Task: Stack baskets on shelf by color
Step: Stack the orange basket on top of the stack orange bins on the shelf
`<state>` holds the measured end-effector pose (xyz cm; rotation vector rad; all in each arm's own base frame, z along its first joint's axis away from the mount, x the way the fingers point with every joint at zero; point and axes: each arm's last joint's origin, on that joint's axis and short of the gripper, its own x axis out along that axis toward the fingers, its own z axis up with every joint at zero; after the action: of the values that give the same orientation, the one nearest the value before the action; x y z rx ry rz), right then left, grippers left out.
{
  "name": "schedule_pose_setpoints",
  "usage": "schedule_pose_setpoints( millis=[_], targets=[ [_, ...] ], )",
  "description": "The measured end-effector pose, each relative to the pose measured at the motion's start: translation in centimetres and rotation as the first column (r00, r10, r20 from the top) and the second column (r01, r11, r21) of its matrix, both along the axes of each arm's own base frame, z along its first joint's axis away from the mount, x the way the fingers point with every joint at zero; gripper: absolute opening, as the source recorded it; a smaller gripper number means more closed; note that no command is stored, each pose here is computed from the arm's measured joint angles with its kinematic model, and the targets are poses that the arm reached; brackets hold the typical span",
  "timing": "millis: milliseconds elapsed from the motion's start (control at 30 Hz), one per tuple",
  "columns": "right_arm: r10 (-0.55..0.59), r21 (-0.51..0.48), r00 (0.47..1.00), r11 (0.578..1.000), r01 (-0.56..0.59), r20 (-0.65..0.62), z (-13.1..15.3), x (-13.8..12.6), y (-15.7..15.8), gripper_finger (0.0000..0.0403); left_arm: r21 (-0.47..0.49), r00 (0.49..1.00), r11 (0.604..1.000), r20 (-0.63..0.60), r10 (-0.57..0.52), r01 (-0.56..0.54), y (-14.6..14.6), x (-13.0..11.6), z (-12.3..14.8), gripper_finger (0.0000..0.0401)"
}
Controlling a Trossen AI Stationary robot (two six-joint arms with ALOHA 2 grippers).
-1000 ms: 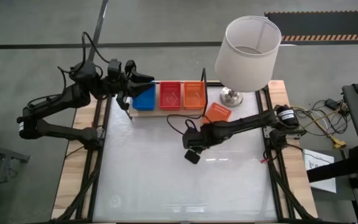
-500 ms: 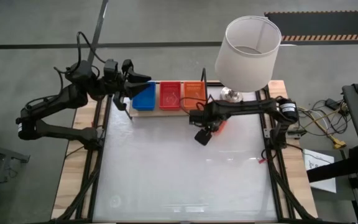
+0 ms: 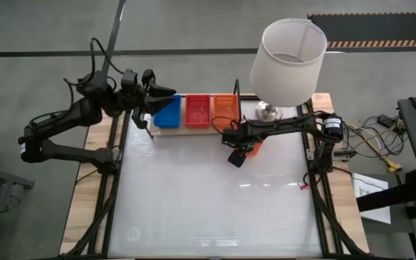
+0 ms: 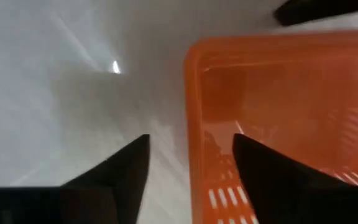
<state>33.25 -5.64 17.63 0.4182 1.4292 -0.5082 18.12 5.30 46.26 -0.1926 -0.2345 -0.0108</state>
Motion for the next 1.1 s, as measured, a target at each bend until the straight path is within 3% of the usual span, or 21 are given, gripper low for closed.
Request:
schedule_pose_setpoints(
  millis=[67, 133, 167, 233, 267, 333, 433, 500, 533, 600, 700, 867, 1000, 1100],
  targets=[
    [0.009, -0.002, 1.000, 1.000, -0.009, -0.001, -0.7, -0.1, 0.5, 0.0173, 0.000, 1.000, 1.000, -0.001, 0.000, 0.000, 0.0, 0.0, 0.0, 0.0109],
    [0.035, 0.028, 0.999, 0.999, -0.035, 0.018, -0.1, -0.1, 1.4, 0.0101, 0.000, 1.000, 1.000, 0.000, 0.000, 0.000, 0.0, 0.0, 0.0, 0.0109],
    [0.066, 0.065, 0.997, 0.996, -0.067, 0.027, 0.7, 0.0, 2.1, 0.0059, -0.001, 1.000, 1.000, -0.001, 0.000, 0.000, 0.0, 0.0, 0.0, 0.0109],
    [0.176, 0.146, 0.981, 0.972, -0.186, 0.081, 3.1, 0.4, 3.9, 0.0026, -0.001, 1.000, 1.000, -0.001, 0.000, 0.000, 0.0, 0.0, -0.1, 0.0109],
    [0.255, 0.202, 0.957, 0.939, -0.279, 0.138, 4.8, 0.6, 4.9, 0.0020, 0.000, 1.000, 1.000, 0.000, 0.000, 0.000, 0.0, 0.0, 0.0, 0.0109],
    [0.410, 0.288, 0.862, 0.822, -0.491, 0.299, 8.5, 1.0, 7.2, 0.0012, 0.001, 1.000, 1.000, 0.003, 0.000, 0.000, 0.0, 0.0, 0.0, 0.0109],
    [0.550, 0.145, 0.676, 0.713, -0.686, 0.490, 14.1, 1.7, 10.0, 0.0010, 0.004, 1.000, 1.000, 0.012, 0.000, 0.000, 0.0, 0.0, 0.1, 0.0109],
    [0.634, -0.069, 0.577, 0.702, -0.709, 0.514, 17.5, 2.1, 10.5, 0.0009, 0.004, 1.000, 1.000, 0.013, 0.000, 0.000, 0.0, 0.0, 0.1, 0.0109],
    [0.668, -0.201, 0.556, 0.710, -0.675, 0.494, 19.2, 2.3, 10.4, 0.0009, 0.004, 1.000, 1.000, 0.013, 0.000, 0.000, 0.0, 0.0, 0.1, 0.0109],
    [0.705, -0.422, 0.573, 0.709, -0.565, 0.418, 21.8, 2.7, 9.4, 0.0009, 0.006, 1.000, 1.000, 0.020, 0.000, 0.000, 0.0, 0.0, 0.1, 0.0109],
    [0.673, -0.529, 0.656, 0.715, -0.457, 0.342, 23.6, 3.1, 6.5, 0.0009, 0.015, 0.999, 1.000, 0.048, 0.000, -0.001, 0.0, -0.2, 0.4, 0.0109],
    [0.518, -0.483, 0.822, 0.797, -0.363, 0.237, 21.8, 4.5, -0.3, 0.0009, 0.028, 0.997, 1.000, 0.077, 0.000, -0.003, -0.1, -0.2, 0.7, 0.0109],
    [0.465, -0.421, 0.877, 0.825, -0.377, 0.125, 19.0, 5.3, -4.6, 0.0009, 0.047, 0.997, 0.999, 0.083, 0.004, -0.008, -0.1, -0.2, 0.8, 0.0109],
    [0.450, -0.337, 0.888, 0.854, -0.396, 0.098, 16.9, 5.8, -6.8, 0.0009, 0.048, 0.997, 0.999, 0.083, 0.005, -0.009, -0.1, -0.2, 0.8, 0.0109]
  ],
)
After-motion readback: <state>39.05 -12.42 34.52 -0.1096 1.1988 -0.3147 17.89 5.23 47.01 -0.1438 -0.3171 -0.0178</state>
